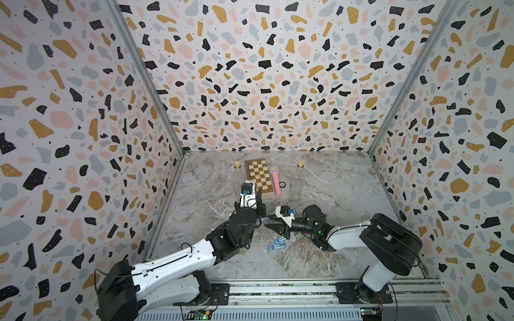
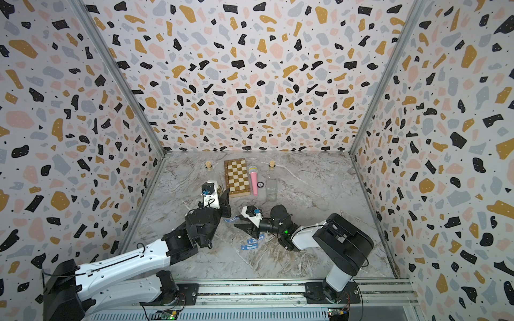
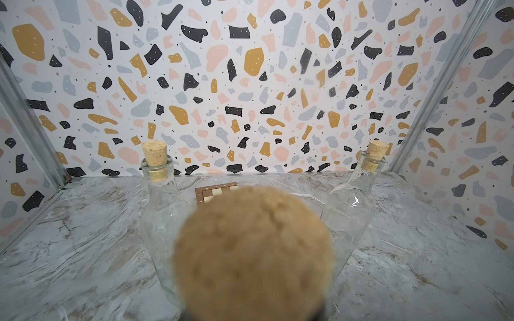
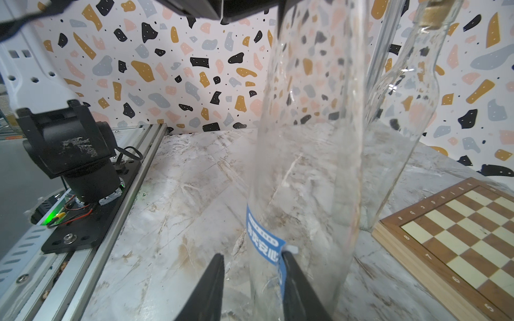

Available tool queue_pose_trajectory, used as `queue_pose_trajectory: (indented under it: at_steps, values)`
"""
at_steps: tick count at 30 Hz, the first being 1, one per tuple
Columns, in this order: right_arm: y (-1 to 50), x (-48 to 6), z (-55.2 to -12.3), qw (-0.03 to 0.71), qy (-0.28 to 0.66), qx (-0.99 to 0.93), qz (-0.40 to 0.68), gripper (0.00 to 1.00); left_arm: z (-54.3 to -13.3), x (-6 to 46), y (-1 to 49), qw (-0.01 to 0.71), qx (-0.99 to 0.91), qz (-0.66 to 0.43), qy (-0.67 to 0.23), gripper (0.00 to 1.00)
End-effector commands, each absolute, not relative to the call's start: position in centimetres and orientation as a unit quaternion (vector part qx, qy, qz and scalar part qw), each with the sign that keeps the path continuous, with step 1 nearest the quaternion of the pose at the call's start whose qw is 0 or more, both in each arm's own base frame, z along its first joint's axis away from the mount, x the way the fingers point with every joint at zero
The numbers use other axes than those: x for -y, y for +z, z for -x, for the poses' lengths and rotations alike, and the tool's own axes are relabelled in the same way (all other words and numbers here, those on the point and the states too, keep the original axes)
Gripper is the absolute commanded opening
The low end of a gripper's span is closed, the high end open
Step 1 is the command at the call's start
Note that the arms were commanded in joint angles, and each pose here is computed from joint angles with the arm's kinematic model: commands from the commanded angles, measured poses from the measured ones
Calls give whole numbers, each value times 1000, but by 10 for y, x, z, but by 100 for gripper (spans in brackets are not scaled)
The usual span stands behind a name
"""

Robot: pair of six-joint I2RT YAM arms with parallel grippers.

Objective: Remove the label from the bottle
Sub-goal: Tear open the label from the bottle.

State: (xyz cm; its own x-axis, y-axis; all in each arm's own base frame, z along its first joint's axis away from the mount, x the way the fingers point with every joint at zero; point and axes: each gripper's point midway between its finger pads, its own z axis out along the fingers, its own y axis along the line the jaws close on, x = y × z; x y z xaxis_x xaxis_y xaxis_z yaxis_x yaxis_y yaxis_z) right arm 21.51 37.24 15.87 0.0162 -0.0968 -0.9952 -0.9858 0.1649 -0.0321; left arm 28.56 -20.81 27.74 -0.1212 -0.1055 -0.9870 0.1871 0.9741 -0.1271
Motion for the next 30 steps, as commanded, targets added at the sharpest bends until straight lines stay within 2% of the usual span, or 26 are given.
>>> queue_pose_trajectory:
  at_steps: [1,14,30]
  values:
    - [182,-377,-225,554,417,-545,471,35,-281,215,281,662,-737,-27,-134,0]
    - [180,-380,-233,554,420,-558,453,22,-279,220,284,663,-735,-29,-143,0]
    - [178,-389,-242,556,419,-573,433,11,-277,219,283,664,-732,-26,-150,0]
